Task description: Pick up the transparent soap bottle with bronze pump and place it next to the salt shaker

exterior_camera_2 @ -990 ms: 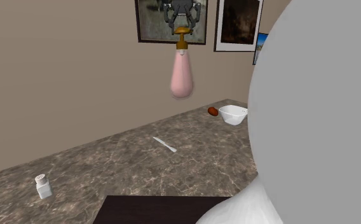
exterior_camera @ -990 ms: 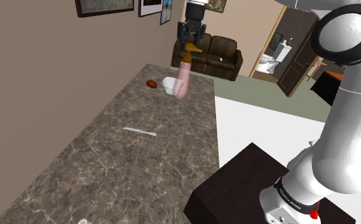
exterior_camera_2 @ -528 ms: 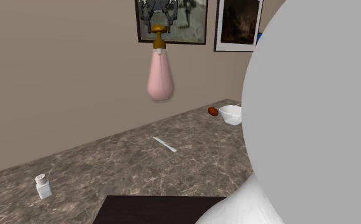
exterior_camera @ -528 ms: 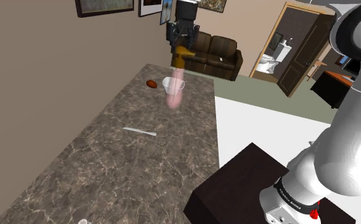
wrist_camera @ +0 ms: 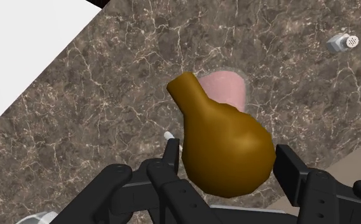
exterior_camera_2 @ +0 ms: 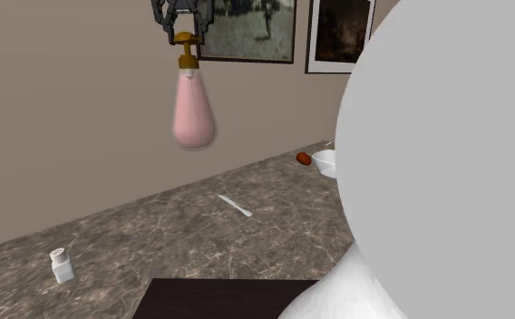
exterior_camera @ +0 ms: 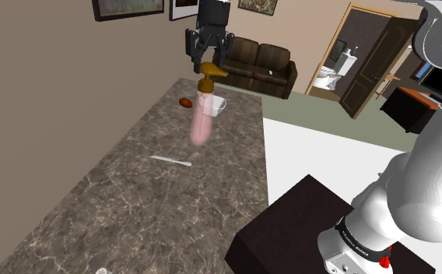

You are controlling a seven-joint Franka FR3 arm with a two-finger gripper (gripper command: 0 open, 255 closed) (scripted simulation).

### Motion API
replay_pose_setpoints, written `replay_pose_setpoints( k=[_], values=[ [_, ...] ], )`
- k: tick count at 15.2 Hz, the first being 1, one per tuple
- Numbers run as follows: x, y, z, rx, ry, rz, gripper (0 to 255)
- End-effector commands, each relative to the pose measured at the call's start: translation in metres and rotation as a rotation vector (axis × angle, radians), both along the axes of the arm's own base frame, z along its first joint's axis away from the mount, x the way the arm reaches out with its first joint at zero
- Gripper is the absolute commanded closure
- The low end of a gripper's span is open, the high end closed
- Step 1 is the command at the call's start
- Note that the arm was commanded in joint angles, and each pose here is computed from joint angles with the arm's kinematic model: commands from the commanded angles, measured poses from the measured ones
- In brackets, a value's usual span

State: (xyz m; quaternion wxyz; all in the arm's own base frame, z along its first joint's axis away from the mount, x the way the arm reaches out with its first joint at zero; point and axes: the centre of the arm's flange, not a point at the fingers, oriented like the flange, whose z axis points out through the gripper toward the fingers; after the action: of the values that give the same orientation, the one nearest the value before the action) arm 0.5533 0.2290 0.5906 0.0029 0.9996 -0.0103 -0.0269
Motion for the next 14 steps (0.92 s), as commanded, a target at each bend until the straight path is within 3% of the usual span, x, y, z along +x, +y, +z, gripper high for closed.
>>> replay_pose_setpoints(
  k=[1,14],
  values=[
    [-0.014,0.025,-0.001,0.000,0.000,-0.001,255],
    [-0.091,0.178,-0.001,0.000,0.000,-0.001,255]
  ],
)
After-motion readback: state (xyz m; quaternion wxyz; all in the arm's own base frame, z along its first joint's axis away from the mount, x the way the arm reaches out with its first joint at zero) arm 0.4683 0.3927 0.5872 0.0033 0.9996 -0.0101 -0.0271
